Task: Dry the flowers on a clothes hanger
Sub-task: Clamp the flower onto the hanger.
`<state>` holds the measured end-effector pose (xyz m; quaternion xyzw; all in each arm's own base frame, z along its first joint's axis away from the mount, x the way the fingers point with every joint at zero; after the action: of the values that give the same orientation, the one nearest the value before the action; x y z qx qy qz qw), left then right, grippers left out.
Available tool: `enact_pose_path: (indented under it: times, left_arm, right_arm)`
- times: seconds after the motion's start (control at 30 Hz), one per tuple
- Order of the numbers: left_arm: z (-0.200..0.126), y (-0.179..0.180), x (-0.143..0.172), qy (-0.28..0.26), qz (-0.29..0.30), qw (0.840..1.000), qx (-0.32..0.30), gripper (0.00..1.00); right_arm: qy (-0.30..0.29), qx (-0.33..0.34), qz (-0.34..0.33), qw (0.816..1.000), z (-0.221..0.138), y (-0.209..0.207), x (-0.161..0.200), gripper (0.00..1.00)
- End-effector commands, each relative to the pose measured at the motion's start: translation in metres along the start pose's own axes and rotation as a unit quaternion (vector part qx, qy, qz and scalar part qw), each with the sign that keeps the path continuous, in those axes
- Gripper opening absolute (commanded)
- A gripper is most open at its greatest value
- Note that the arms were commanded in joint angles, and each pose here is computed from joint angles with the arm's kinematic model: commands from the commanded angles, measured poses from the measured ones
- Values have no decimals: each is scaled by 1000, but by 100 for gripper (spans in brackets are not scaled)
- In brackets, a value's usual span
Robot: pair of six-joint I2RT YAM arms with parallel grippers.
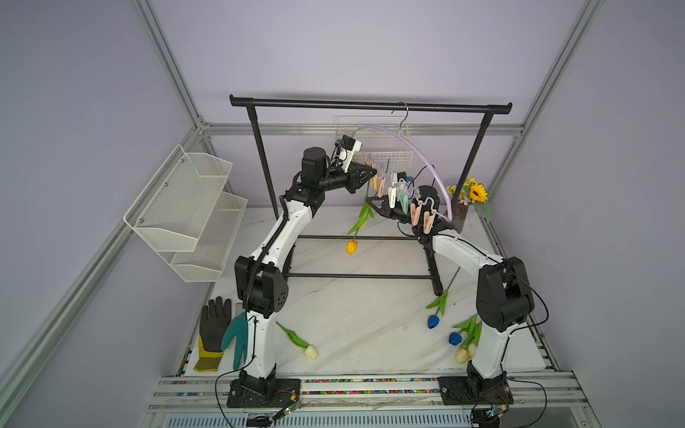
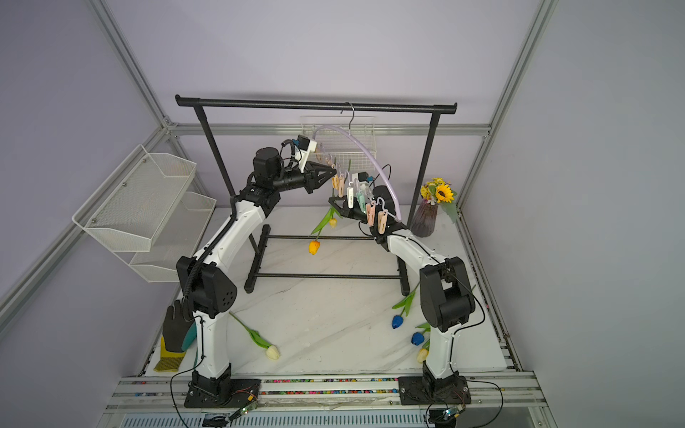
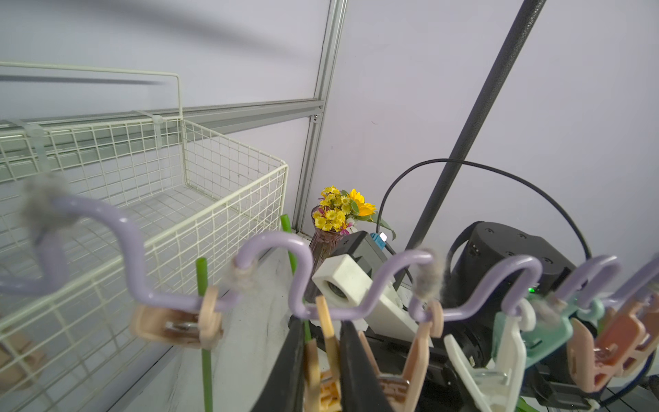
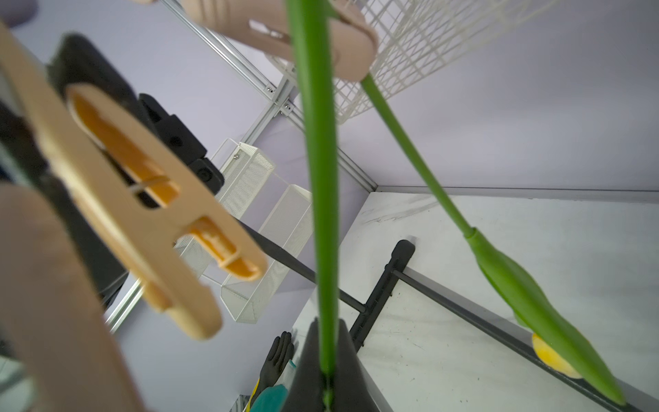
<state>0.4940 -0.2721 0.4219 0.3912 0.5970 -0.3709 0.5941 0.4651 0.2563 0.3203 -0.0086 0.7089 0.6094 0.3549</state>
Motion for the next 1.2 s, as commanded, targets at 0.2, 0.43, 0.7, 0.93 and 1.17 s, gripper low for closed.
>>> enact_pose_path:
  times: [0.2, 0.43, 0.7, 0.93, 1.17]
  left_arm:
    - [-1, -3, -10, -20, 6, 1000, 6, 16]
    - [0, -5, -10, -22, 4, 1000, 13, 16]
    - [1, -5, -5, -17, 0, 1000, 14, 15]
    - [0, -3, -4, -15, 1, 1000, 10, 15]
    - [-4, -6, -13, -20, 13, 1000, 3, 37]
  right_arm:
    - [12, -77, 0, 997, -6, 42, 5, 0]
    - [14, -84, 7, 996, -3, 43, 5, 0]
    - [18, -91, 12, 996, 1, 43, 3, 0]
    - [19, -88, 10, 996, 2, 41, 2, 0]
    - [21, -69, 5, 997, 4, 33, 4, 0]
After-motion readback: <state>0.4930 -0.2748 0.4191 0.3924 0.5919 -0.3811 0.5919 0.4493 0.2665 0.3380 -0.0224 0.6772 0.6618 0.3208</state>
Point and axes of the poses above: each gripper's point midway between its finger pads, its own z axis out along the fingers, its own y axis along the line the jaws close on, x = y × z, the point moved 4 cm from there along -z, back along the fingers, and after that the axes turned 13 degrees about z, right-handed, at the moved point
